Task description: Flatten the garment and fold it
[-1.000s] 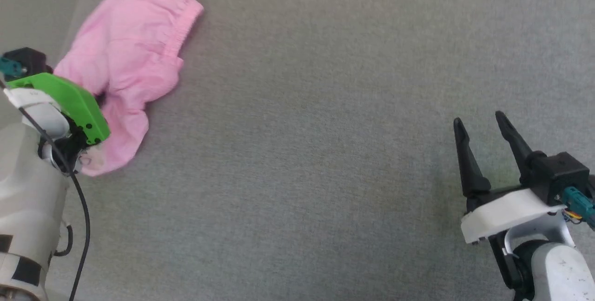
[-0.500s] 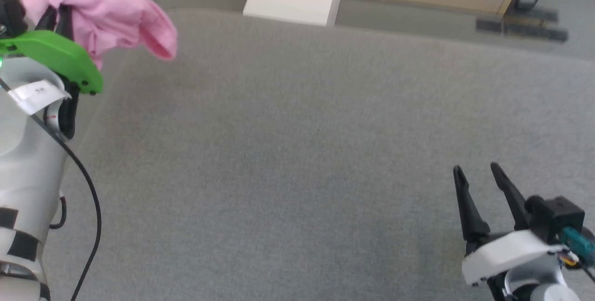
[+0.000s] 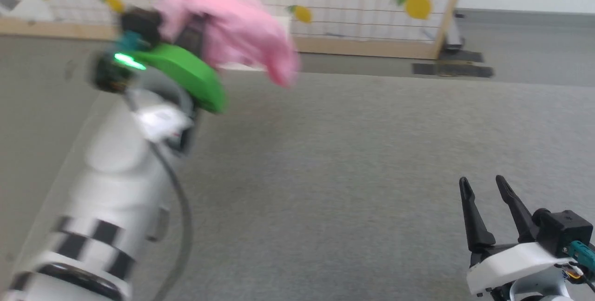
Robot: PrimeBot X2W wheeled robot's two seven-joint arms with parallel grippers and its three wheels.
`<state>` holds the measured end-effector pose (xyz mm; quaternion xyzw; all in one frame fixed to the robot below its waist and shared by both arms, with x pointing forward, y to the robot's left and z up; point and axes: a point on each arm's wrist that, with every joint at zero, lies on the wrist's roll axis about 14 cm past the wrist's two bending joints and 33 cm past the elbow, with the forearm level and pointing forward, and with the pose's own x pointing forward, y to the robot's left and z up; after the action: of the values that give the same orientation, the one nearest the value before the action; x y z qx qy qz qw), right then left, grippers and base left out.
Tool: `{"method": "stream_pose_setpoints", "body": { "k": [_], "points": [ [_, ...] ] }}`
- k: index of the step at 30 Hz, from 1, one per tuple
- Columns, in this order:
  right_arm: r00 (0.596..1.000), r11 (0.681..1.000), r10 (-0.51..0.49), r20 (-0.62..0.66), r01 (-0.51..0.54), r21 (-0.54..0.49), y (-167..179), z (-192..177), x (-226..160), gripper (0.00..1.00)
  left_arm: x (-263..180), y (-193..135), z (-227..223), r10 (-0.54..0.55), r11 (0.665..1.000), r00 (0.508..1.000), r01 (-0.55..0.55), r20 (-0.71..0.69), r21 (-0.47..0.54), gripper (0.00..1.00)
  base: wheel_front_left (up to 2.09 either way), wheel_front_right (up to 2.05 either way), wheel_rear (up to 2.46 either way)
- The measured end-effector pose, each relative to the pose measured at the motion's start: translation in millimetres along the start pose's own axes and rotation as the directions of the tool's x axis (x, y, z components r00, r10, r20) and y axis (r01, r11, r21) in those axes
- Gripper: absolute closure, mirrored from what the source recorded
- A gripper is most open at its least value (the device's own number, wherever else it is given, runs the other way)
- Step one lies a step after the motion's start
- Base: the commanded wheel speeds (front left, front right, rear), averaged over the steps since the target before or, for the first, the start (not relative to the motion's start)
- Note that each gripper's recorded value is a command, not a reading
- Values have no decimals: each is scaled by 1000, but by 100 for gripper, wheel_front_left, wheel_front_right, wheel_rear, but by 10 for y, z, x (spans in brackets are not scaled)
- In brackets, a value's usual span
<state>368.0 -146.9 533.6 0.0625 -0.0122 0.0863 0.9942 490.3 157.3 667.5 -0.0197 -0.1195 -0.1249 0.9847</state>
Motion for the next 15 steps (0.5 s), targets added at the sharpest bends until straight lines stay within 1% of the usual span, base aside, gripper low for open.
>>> {"method": "stream_pose_setpoints", "body": {
  "k": [3,6,8,10,12,15],
  "points": [
    [998,998,-56,9,56,-2,-172,28,-103,0,60,-697,-247,-151,986,988,147,-42,-76,100,0,0,0],
    [992,992,-123,9,123,-2,-377,30,-220,0,-30,-1398,-586,-304,945,946,284,-110,-163,100,0,0,0],
    [988,988,-155,-8,155,2,-472,-23,-287,0,-152,-1697,-828,-368,918,916,332,-159,-215,100,0,0,0],
    [984,984,-176,-26,176,6,-533,-79,-315,0,-326,-1870,-1143,-410,900,882,350,-232,-260,100,0,0,0],
    [981,982,-189,-41,190,10,-572,-138,-320,0,-578,-2008,-1520,-443,884,837,348,-321,-312,100,0,0,0],
    [977,979,-202,-64,203,17,-610,-227,-314,0,-940,-2125,-1969,-471,871,767,325,-436,-370,100,0,0,0]
  ]
}}
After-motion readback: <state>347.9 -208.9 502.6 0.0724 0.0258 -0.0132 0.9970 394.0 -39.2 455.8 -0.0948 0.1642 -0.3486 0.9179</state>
